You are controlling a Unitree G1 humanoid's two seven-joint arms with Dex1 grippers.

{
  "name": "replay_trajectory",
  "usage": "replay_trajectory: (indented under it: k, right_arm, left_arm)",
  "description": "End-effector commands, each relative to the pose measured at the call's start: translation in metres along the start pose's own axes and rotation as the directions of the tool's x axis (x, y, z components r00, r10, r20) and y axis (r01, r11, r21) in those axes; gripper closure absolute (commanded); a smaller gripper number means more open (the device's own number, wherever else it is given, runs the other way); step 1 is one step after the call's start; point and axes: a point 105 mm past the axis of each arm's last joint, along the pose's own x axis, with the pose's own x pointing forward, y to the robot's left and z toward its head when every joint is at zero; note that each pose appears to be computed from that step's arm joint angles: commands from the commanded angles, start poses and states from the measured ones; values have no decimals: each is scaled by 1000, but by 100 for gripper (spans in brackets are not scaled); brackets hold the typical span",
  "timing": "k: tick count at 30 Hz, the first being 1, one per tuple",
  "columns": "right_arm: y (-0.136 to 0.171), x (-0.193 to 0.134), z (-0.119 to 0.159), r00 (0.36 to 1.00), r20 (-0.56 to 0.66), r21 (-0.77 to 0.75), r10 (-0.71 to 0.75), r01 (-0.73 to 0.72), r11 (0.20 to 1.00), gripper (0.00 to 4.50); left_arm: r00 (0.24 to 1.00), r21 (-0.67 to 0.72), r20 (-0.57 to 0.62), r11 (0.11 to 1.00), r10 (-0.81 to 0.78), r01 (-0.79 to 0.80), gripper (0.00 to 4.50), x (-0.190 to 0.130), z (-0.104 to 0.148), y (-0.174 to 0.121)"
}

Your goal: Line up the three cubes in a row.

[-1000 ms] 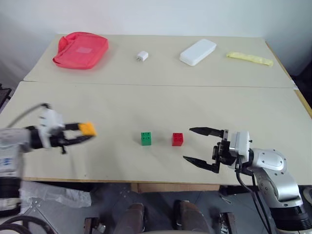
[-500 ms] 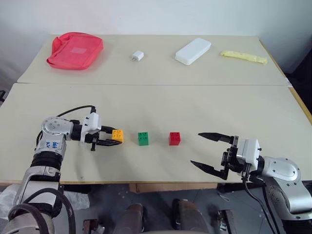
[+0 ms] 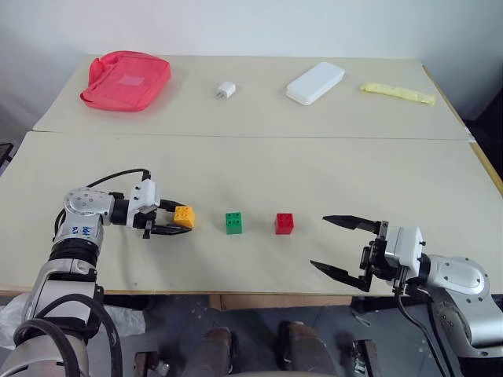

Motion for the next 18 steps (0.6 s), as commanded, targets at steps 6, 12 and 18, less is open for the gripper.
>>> replay_trajectory:
  k: [6,12,18]
  right_arm:
    - [-21,2,22,988,22,-41,152,-151,988,0]
    - [-39,-2,20,967,-63,-50,248,-251,967,0]
    - [-52,-1,15,950,-89,-60,298,-304,951,0]
  left_arm:
    - [989,63,85,990,120,-125,49,-64,35,-7]
    - [962,88,43,958,271,-274,49,-96,37,-17]
    - [950,-3,-143,959,280,-283,49,-105,8,-31]
